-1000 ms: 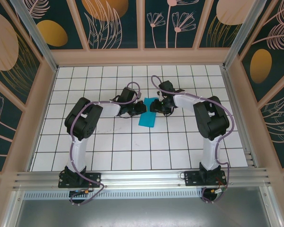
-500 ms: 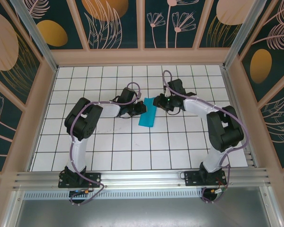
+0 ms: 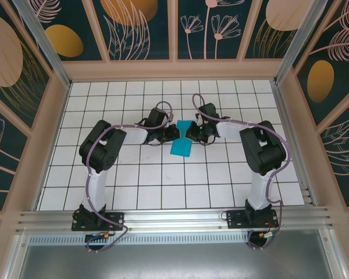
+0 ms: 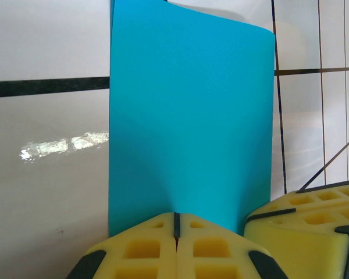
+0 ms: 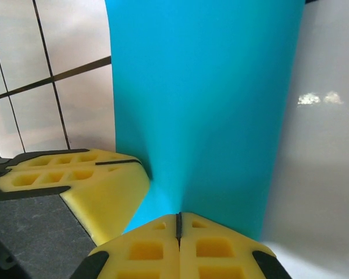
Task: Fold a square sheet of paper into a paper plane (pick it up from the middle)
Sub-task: First fold in half a square sheet of paper at the center of the table.
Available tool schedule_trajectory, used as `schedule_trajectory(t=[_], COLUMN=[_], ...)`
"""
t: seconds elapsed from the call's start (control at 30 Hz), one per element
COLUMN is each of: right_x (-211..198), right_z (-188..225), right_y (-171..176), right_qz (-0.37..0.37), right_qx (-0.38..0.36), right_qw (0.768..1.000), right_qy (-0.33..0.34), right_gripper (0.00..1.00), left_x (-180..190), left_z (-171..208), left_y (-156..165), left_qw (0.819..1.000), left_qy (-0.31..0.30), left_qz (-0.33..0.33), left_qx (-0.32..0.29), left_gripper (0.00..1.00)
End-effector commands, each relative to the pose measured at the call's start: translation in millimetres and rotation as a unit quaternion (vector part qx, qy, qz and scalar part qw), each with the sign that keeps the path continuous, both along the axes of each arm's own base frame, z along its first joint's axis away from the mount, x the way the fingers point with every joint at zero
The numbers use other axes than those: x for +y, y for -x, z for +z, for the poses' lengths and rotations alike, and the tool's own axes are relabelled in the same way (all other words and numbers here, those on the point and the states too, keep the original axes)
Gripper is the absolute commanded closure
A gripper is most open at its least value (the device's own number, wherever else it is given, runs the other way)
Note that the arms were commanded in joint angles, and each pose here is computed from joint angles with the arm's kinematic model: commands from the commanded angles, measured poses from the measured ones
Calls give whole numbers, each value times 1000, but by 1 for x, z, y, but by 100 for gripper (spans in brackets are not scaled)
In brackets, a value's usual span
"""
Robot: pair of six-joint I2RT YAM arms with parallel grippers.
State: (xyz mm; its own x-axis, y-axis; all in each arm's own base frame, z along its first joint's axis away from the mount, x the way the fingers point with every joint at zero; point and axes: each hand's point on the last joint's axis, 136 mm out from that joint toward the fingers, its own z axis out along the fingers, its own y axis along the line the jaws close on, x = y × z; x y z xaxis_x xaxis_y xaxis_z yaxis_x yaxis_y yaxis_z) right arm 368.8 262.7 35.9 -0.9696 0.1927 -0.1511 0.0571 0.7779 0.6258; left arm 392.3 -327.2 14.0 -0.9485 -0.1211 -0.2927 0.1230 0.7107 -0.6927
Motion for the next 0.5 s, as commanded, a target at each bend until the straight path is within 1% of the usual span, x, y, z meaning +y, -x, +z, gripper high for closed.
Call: schedule_trajectory(t=[0.0, 0.27, 0.47], right_x=[12, 14, 7], right_z=[8, -3, -19], right_y=[-6, -9, -7], right_qz=[18, 22, 23], right_qx=[-13, 0, 19], right_qw=[1000, 1000, 999], right_qy=[-15, -2, 23], right_gripper=[99, 99, 98], left_x=[47, 48, 52], left_z=[-83, -84, -87], left_y=[33, 34, 35], left_qw=[989, 988, 986], left_qy=[-119, -123, -131], left_qz=[38, 40, 45], left_qx=[84, 88, 94], left_gripper=[96, 96, 96])
